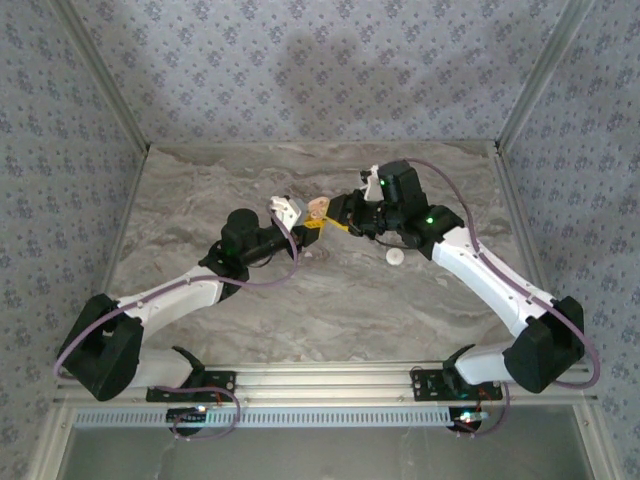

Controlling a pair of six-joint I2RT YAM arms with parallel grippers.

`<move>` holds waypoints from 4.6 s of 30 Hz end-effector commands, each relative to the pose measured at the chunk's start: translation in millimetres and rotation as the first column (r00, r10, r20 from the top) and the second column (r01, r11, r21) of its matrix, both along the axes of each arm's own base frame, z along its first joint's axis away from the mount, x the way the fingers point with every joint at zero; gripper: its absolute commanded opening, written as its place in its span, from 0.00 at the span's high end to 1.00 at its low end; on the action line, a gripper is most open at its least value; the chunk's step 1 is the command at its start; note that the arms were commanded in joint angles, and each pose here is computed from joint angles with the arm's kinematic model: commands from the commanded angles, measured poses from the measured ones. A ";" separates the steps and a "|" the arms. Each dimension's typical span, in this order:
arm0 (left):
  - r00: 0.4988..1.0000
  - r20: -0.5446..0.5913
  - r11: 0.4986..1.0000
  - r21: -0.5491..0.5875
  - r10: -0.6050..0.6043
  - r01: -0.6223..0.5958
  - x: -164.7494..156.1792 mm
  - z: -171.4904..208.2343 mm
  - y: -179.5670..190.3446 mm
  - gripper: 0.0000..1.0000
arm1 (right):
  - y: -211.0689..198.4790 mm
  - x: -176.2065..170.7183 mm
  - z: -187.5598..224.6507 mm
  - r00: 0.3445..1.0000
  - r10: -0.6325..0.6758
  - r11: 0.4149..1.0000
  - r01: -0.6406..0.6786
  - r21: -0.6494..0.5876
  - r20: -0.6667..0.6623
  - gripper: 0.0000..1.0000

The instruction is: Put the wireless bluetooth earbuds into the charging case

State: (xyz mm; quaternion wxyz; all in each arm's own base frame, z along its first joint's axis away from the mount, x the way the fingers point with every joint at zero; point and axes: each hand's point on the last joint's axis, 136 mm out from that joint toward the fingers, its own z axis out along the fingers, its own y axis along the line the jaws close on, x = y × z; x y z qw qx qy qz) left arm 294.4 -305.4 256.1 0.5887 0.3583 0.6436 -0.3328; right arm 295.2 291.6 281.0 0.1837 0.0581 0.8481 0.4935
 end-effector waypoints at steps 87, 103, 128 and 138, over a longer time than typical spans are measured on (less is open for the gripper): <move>0.660 -0.462 0.681 0.150 -0.593 0.717 -106.2 -46.1 -3.6 0.81 | -0.1 -82.9 -29.5 -0.471 0.881 0.249 0.383 -0.889 0.044 0.84; 0.651 -0.454 0.669 0.148 -0.608 0.728 -109.7 -42.9 -5.8 0.81 | 2.0 -91.5 -45.0 -0.557 0.828 0.210 0.410 -0.887 -0.061 0.86; 0.652 -0.441 0.660 0.163 -0.616 0.734 -111.0 -41.3 -7.0 0.81 | 17.5 -109.6 -43.3 -0.649 0.761 0.315 0.374 -0.872 -0.004 0.88; 0.655 -0.436 0.662 0.163 -0.617 0.732 -110.2 -41.9 -7.6 0.81 | 20.7 -109.2 -32.8 -0.641 0.767 0.363 0.389 -0.847 0.034 0.89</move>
